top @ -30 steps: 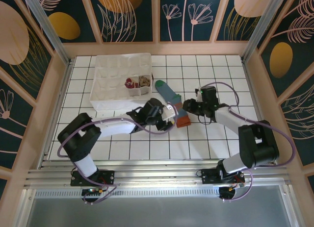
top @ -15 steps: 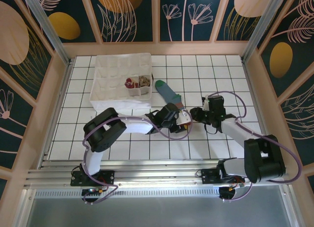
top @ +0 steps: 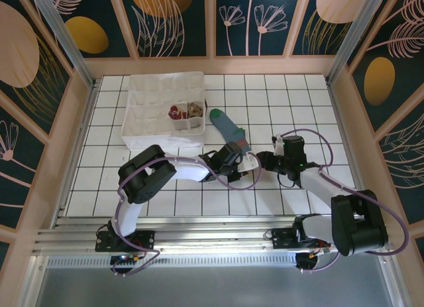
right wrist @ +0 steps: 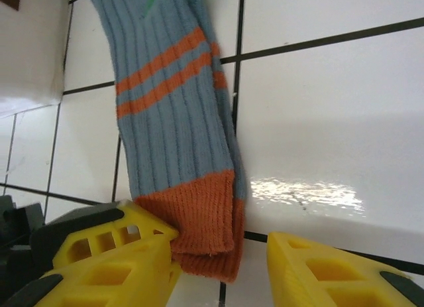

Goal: Roll the socks

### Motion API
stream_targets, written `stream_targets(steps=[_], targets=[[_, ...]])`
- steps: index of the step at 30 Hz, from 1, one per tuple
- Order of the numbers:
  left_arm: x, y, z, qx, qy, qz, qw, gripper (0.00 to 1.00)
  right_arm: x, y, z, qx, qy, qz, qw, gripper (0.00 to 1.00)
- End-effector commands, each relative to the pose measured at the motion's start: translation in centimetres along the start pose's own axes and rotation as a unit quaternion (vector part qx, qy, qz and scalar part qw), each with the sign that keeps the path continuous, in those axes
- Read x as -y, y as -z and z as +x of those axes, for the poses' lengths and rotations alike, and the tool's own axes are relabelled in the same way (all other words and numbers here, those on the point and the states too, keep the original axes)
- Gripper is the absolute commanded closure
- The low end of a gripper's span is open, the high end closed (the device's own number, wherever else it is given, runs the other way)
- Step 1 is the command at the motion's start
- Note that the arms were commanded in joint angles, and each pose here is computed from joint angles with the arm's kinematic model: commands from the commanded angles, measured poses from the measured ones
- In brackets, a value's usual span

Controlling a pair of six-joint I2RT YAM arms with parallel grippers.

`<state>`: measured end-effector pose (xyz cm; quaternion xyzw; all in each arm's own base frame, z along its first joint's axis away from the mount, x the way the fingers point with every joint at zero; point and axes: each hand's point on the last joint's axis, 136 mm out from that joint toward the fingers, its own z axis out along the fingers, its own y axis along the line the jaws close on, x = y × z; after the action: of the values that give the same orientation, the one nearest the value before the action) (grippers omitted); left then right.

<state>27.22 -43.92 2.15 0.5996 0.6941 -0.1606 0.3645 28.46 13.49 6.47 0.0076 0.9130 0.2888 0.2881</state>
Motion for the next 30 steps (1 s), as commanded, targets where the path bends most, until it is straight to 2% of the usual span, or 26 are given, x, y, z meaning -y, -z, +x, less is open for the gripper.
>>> stream_targets(steps=[1,5,9,12,17,23,30], targets=[[1.6,1.5,2.9,-0.049,0.004,0.034,0.998,0.92,-3.5,0.6,-0.9,0.031,0.047,-0.087,0.995,0.57],[2.4,4.0,2.4,-0.03,0.04,0.09,0.995,1.0,-5.9,1.4,-0.3,0.066,0.095,-0.141,0.983,0.58],[3.1,6.1,1.6,-0.01,0.092,0.173,0.981,1.0,-7.7,1.8,1.6,0.081,0.135,-0.184,0.97,0.57],[3.3,6.8,1.6,-0.016,0.114,0.208,0.971,1.0,-9.1,2.1,2.6,0.085,0.154,-0.223,0.959,0.57],[2.9,8.0,1.0,-0.017,0.135,0.243,0.96,1.0,-9.6,2.5,3.4,0.096,0.157,-0.254,0.95,0.55],[2.6,9.0,0.3,-0.02,0.158,0.29,0.944,1.0,-10.4,2.3,4.1,0.074,0.157,-0.286,0.942,0.51],[2.1,9.6,0.8,-0.022,0.183,0.313,0.932,1.0,-11.0,1.9,5.0,0.04,0.139,-0.326,0.934,0.48]])
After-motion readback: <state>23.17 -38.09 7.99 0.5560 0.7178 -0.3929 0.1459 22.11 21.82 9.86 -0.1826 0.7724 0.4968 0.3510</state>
